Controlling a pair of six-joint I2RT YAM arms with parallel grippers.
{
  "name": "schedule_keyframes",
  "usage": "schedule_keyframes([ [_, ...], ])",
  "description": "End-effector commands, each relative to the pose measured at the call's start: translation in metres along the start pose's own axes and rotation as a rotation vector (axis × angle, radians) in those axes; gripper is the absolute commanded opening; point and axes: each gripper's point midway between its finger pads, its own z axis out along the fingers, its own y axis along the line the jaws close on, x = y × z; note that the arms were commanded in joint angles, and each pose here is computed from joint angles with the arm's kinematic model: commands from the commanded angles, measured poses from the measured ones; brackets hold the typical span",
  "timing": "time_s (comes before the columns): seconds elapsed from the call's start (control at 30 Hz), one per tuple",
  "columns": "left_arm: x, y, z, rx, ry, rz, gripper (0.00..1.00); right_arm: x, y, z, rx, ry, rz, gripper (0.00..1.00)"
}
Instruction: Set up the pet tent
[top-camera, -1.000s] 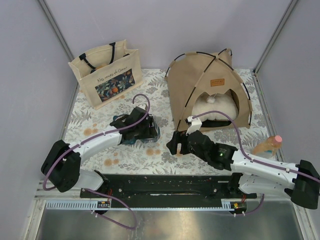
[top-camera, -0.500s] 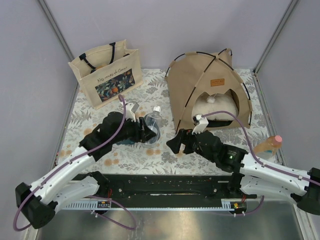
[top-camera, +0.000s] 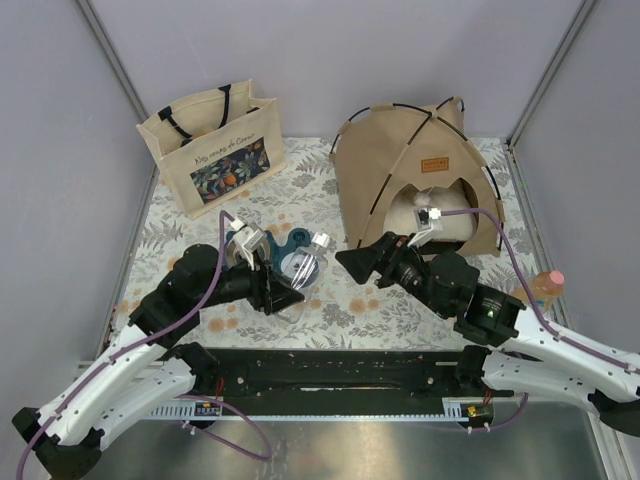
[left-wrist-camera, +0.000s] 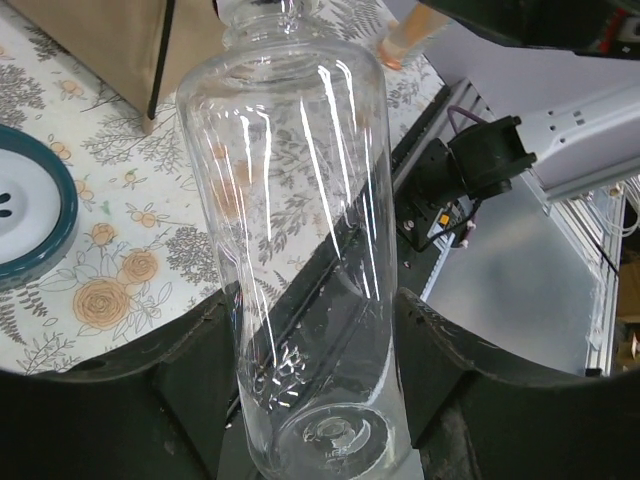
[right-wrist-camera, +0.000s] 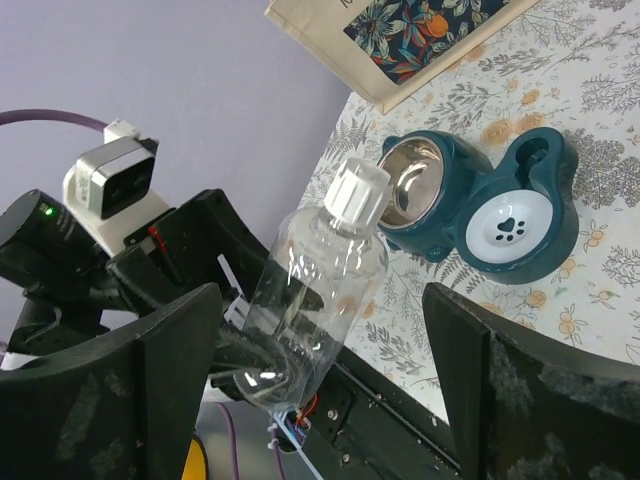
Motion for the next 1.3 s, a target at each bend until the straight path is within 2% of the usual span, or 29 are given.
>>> schedule_keyframes([
  [0.0, -0.008, -0.025, -0.009, 0.110, -0.016, 0.074, 0.56, -0.017, 0.013, 0.013, 0.013, -0.046, 0.023, 0.90],
  [0.23, -0.010, -0.033, -0.015, 0.144, -0.027, 0.096, 0.56, -0.019, 0.024, 0.033, 0.025, -0.024, 0.050, 0.86],
  [0.5, -0.011, -0.036, -0.016, 0.155, -0.028, 0.104, 0.56, 0.005, 0.019, 0.054, 0.038, 0.073, 0.076, 0.75],
  [0.63, -0.011, -0.036, -0.016, 0.155, -0.028, 0.106, 0.56, 0.009, 0.016, 0.058, 0.039, 0.073, 0.100, 0.60],
  [0.87, -0.009, -0.037, -0.017, 0.164, -0.029, 0.106, 0.56, 0.007, 0.010, 0.063, 0.050, 0.053, 0.134, 0.47],
  [1.03, -0.010, -0.036, -0.018, 0.159, -0.039, 0.108, 0.58, 0.013, 0.009, 0.066, 0.041, 0.085, 0.159, 0.19],
  [1.07, -0.011, -0.036, -0.019, 0.154, -0.046, 0.108, 0.61, 0.015, 0.008, 0.066, 0.044, 0.089, 0.168, 0.13],
  [1.13, -0.015, -0.034, -0.020, 0.136, -0.064, 0.105, 0.73, 0.016, 0.007, 0.065, 0.042, 0.096, 0.187, 0.00],
  [1.17, -0.016, -0.033, -0.019, 0.127, -0.074, 0.103, 0.77, 0.011, 0.013, 0.065, 0.014, 0.082, 0.200, 0.00],
  [1.27, -0.022, -0.031, -0.019, 0.112, -0.114, 0.098, 0.98, 0.008, 0.012, 0.062, 0.013, 0.073, 0.233, 0.00],
])
